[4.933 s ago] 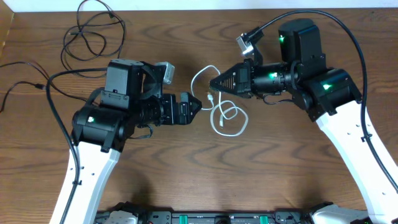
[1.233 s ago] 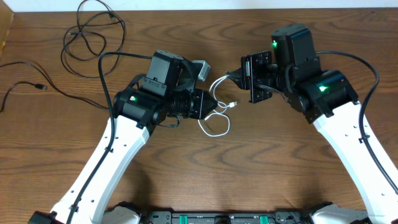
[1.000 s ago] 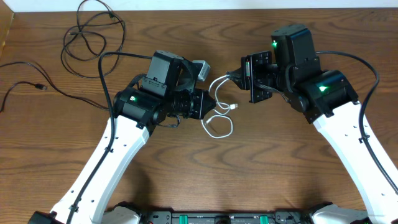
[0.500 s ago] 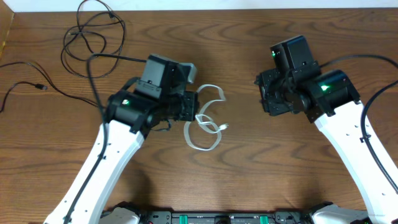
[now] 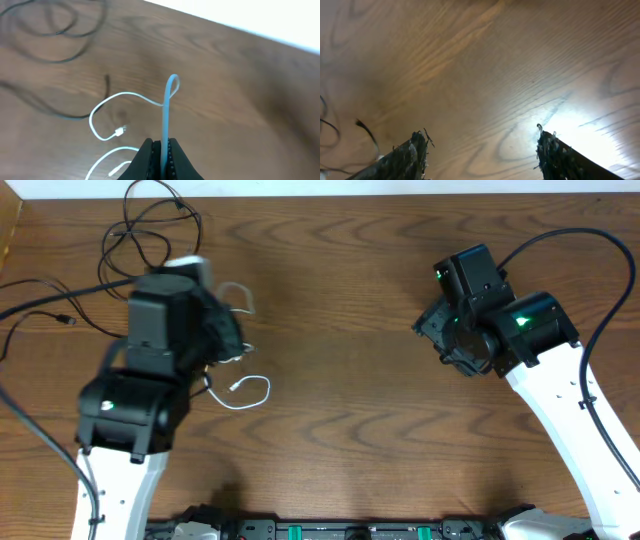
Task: Untangle cables
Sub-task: 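Carry the white cable left with the left gripper and lower it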
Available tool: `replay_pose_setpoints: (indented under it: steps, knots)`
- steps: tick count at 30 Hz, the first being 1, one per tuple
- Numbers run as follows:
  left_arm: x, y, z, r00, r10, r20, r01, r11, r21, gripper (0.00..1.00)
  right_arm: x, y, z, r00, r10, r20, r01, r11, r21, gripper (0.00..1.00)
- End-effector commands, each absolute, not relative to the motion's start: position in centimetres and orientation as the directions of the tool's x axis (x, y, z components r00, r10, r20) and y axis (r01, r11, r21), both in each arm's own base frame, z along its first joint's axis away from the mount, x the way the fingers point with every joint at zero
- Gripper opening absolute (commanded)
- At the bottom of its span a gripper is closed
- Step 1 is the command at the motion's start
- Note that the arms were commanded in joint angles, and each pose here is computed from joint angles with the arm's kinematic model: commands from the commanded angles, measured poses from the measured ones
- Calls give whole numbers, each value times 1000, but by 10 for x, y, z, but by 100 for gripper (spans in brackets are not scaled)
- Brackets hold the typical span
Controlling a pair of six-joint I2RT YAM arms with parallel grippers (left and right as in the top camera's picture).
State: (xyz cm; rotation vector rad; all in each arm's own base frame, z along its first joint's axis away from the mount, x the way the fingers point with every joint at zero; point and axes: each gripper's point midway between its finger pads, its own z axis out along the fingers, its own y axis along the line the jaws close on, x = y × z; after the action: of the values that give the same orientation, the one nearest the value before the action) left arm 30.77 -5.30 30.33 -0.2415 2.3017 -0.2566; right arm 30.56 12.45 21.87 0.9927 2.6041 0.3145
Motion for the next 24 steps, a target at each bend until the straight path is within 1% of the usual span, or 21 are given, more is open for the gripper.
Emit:
replay_pose_setpoints:
  steps: [1,3,11,14,20,24]
  knots:
    - [312,-25,310,-613,-416,-672,-243,908,-340,8,303,125,216,-748,612,-257,546,788,285,69]
    - [313,-10,305,-603,-455,-655,-297,890,-346,7,301,126,213,-754,606,-254,542,792,279,69]
    - [307,72,281,-503,-641,-579,-569,750,-337,8,296,131,208,-769,589,-247,531,805,265,68]
    - [306,93,267,-486,-693,-531,-627,701,-340,8,297,131,208,-768,590,-249,530,804,270,67]
    - [306,142,225,-442,-792,-421,-755,582,-302,8,297,131,208,-768,590,-249,530,804,269,66]
    - [300,170,191,-366,-873,-321,-847,456,-274,8,296,131,207,-769,589,-247,531,805,265,66]
